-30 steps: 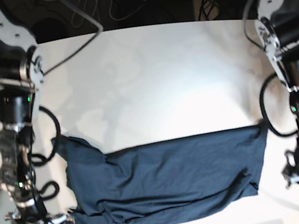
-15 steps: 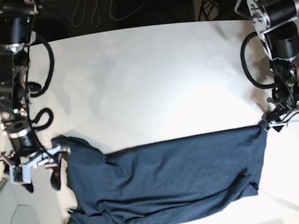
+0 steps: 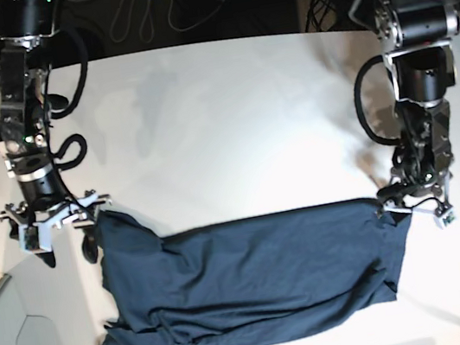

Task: Layout the t-shirt on the table in an organized manner, then fold the t-shirt properly
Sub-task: 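Release the shirt and raise both grippers above its edges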

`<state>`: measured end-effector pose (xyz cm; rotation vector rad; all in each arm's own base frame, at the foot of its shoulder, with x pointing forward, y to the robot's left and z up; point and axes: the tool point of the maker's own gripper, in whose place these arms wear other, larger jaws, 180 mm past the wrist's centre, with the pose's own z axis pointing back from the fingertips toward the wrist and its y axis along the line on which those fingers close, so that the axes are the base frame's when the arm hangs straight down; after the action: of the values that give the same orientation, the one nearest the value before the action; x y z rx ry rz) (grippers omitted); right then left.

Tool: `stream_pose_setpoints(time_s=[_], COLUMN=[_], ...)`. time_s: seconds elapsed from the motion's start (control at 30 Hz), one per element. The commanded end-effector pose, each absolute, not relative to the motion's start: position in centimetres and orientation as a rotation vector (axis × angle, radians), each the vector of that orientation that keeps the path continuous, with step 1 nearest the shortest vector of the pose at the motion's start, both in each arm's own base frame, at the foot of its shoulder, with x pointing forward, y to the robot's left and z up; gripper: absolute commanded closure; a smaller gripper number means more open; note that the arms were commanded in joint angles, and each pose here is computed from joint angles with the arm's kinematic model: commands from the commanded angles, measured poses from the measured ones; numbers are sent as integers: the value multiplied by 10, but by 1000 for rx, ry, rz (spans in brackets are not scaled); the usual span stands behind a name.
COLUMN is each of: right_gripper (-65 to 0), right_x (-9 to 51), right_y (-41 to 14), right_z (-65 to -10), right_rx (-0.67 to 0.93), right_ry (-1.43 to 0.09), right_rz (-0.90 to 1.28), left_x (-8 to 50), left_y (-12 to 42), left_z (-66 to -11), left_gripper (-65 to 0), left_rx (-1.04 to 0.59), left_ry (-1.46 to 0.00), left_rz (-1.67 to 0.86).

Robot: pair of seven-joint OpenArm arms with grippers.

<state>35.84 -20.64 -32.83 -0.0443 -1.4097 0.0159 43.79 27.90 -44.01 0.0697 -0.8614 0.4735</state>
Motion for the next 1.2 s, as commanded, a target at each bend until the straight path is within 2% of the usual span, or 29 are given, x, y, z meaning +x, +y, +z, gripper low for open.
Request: stream_pose_setpoints(time_s=[0.0,0.37,0.43,0.53,0.57,0.8,0.97,1.03,1.17], right_gripper=[-408,-408,-408,-408,-408,-409,-410,-410,-410], right_x=[364,365,367,367,367,372,374,377,378], right_y=[-209,-209,-208,-208,-208,-208,-208,-208,-208], right_z=[-310,-309,-308,-308,-307,-302,-308,-310,-316], right_rx=[-47,-46,-45,-43,-43,-43,-37,-34,-29], right_ry=[-1474,-1477,-1480,-1480,-1481,-1495,-1481,-1477,-1463], right_rz=[20,21,21,22,23,21,17,13,6], left_x=[457,459,462,461,459,453,441,441,443], left_y=[286,282,276,273,272,270,274,277,280], left_z=[-415,-420,-416,-403,-399,-384,-409,-416,-426], left_gripper=[-404,-396,-338,-206,-190,-276,-439,-483,-491], left_rx=[82,92,77,71,70,74,89,94,100], left_ry=[-947,-948,-960,-1014,-1031,-1088,-1023,-999,-964], left_rz=[457,442,443,421,414,395,401,410,422])
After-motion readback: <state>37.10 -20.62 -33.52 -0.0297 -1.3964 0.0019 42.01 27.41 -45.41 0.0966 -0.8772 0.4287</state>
